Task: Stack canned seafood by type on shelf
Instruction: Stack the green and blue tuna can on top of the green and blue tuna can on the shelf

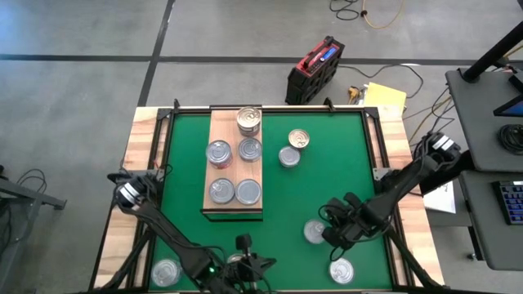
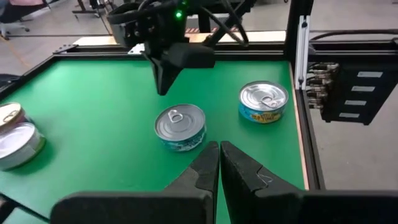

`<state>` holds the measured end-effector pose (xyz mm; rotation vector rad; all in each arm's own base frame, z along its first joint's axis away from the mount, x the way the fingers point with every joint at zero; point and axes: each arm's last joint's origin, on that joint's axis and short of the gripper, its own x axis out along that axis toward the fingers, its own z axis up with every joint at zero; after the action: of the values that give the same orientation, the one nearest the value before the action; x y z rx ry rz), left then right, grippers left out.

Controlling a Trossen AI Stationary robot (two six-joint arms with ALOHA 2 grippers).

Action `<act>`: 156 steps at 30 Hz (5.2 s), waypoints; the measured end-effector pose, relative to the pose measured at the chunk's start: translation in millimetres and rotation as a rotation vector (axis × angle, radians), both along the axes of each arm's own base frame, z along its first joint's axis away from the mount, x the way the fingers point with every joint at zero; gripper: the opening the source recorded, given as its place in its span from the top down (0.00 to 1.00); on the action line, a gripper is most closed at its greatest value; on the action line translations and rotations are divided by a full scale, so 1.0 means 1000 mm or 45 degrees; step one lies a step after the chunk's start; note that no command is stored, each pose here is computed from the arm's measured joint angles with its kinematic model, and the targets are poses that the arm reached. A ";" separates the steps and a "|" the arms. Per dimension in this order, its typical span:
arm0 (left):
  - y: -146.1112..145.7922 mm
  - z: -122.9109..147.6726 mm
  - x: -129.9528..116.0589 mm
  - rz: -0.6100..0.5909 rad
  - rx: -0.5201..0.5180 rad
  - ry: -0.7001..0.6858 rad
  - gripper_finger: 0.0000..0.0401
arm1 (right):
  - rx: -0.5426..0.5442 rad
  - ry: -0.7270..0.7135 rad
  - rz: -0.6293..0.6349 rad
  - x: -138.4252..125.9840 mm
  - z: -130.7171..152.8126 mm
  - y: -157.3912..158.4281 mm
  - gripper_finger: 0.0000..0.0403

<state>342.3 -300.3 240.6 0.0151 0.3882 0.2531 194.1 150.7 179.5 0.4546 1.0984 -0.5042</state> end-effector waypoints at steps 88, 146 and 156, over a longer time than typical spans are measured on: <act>-0.013 -0.106 0.111 0.165 0.098 0.317 1.00 | 0.236 -0.403 0.357 0.021 0.000 0.017 0.89; -0.002 -0.105 0.121 0.111 0.208 0.369 1.00 | 0.322 -0.488 0.270 0.024 -0.043 0.015 0.16; -0.010 -0.110 0.108 0.152 0.172 0.399 1.00 | 0.307 -0.487 0.286 0.025 -0.044 0.014 0.17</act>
<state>450.6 -310.0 130.9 0.1665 0.6844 0.3965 219.2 164.6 135.8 0.6016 0.8278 -0.0785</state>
